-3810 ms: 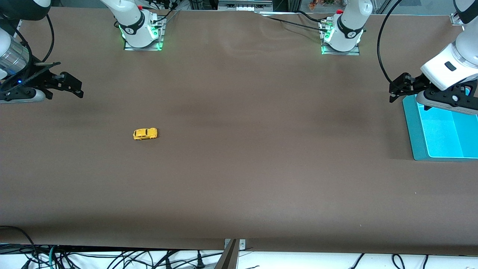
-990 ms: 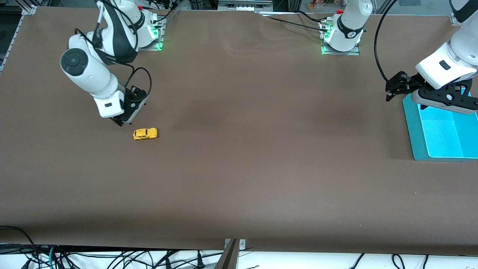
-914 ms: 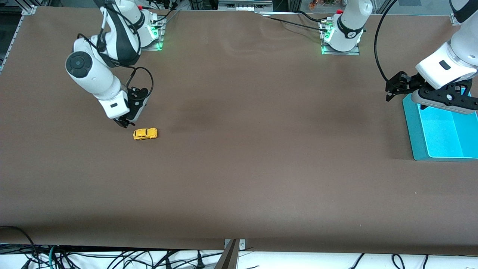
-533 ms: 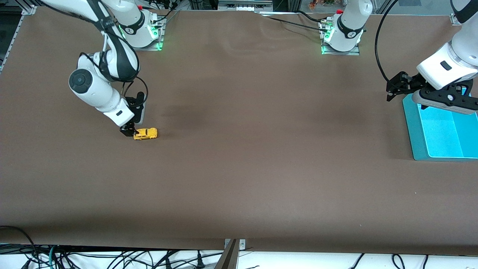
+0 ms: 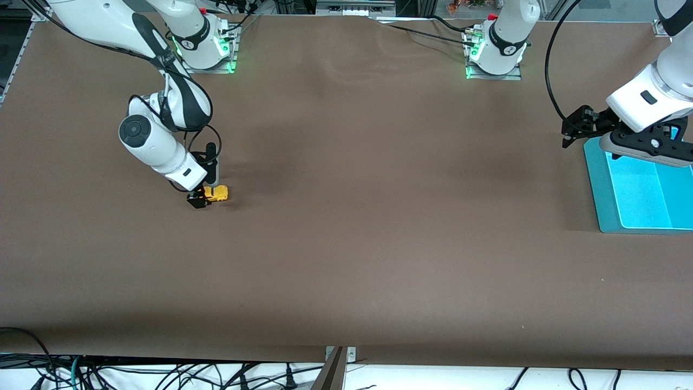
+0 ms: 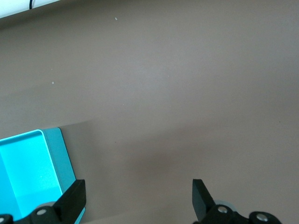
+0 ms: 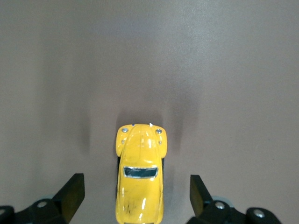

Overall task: Wind and store yellow beetle car
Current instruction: 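Close the right gripper on the yellow car's body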

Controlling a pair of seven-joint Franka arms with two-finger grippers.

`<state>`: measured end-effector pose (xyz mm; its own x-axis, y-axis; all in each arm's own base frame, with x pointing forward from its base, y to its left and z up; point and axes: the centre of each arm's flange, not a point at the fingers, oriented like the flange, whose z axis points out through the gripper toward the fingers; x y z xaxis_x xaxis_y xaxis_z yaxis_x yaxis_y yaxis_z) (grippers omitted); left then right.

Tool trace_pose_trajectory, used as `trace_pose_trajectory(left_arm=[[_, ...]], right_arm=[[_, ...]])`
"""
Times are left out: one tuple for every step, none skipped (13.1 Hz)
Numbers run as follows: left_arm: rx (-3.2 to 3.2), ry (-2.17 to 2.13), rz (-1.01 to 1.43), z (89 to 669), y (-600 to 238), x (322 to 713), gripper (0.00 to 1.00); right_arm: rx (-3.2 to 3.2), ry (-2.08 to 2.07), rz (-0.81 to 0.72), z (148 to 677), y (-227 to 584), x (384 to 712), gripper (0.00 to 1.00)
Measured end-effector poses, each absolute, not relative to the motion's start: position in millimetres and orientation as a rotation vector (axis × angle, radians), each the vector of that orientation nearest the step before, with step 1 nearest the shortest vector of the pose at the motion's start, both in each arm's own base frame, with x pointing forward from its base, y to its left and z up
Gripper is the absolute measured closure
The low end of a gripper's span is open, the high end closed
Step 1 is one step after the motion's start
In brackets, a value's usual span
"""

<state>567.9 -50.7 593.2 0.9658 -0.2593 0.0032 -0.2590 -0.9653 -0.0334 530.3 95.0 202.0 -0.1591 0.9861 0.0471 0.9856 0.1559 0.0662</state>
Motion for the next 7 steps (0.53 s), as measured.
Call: trace_pose_trajectory(left_arm=[[-3.082,0.412,-0.003,589.8,-52.9,569.2,0.0],[-3.082,0.42,0.008,585.8,-55.5,570.7,0.0],[-3.082,0.425,0.017,582.4,-57.4,572.0,0.0],[-3.082,0.428,0.022,580.7,-58.4,572.7,0.0],[-3.082,0.429,0.022,580.6,-58.8,572.7,0.0],[-3.081,0.432,0.022,580.7,-60.0,572.5,0.0],[-3.08,0.44,0.022,580.7,-62.8,572.2,0.0]], right_arm=[[2.03,2.385,0.13,199.4,93.7,530.7,0.05],[2.032,2.383,0.134,197.4,91.8,531.1,0.06],[2.033,2.382,0.135,196.0,89.9,531.3,0.14],[2.036,2.381,0.133,195.2,88.4,531.3,0.28],[2.037,2.38,0.133,195.2,87.9,531.4,0.41],[2.036,2.379,0.135,195.5,87.9,531.8,0.53],[2.035,2.378,0.137,196.7,87.9,532.5,0.56]])
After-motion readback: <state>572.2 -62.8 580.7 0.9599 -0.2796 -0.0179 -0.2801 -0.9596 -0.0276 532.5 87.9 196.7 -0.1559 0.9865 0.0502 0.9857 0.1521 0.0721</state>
